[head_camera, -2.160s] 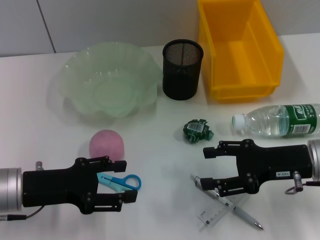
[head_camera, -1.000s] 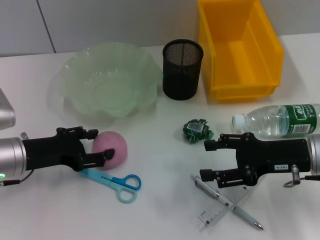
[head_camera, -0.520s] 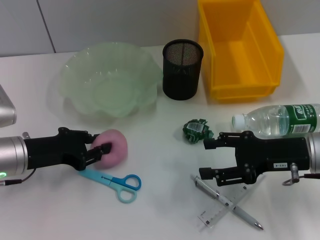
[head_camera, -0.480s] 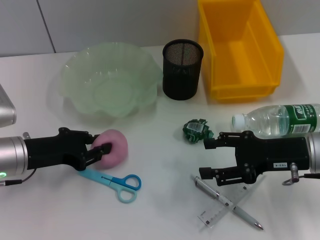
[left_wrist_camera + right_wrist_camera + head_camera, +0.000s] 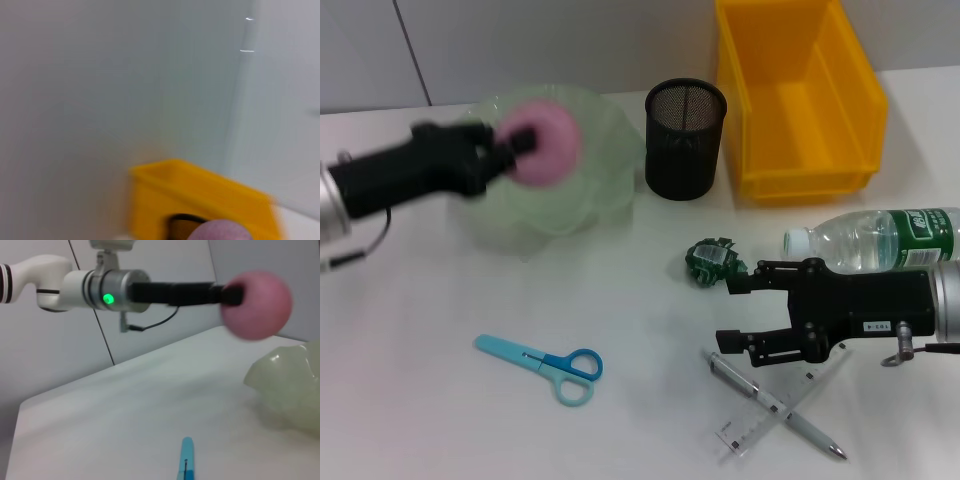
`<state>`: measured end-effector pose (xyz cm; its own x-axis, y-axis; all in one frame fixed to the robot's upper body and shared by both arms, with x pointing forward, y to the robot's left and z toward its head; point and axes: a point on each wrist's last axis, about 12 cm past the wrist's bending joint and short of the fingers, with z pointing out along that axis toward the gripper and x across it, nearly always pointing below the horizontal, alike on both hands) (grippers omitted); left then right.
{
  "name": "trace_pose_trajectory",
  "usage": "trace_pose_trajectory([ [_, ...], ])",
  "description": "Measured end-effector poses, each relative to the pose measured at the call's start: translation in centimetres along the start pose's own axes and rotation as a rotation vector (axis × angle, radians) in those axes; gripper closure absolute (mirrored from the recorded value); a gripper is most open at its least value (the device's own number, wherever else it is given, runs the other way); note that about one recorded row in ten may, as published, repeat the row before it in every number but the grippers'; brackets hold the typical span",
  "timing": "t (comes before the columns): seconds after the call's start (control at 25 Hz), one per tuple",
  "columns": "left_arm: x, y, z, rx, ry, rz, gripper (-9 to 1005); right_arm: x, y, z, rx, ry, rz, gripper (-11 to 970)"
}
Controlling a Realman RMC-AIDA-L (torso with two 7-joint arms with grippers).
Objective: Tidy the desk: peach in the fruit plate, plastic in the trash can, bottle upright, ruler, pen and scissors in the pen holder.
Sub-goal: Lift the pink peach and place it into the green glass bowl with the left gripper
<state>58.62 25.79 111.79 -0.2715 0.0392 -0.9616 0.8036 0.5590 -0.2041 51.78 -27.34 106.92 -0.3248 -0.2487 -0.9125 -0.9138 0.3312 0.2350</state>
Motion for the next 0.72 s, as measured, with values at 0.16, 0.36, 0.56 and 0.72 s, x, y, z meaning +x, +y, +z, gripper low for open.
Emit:
trace_pose_trajectory([
  [0.16, 0.1, 2.1, 1.7, -0.171, 0.023, -0.027, 809, 0.0, 0.0, 0.3, -0.002, -0.003, -0.002, 143],
  [0.36, 0.8, 3.0, 3.8, -0.257, 0.113, -0.014, 829, -0.1, 0.1, 0.4, -0.003, -0.004, -0.002, 143],
  [0.56, 1.0, 3.0, 4.2, -0.269, 0.132, -0.005, 837, -0.1, 0.1, 0.4, -0.004, -0.005, -0.001, 144],
  [0.72, 1.2, 3.1, 4.5, -0.289, 0.146, -0.010, 648, -0.1, 0.1, 0.4, -0.004, -0.005, -0.001, 144],
])
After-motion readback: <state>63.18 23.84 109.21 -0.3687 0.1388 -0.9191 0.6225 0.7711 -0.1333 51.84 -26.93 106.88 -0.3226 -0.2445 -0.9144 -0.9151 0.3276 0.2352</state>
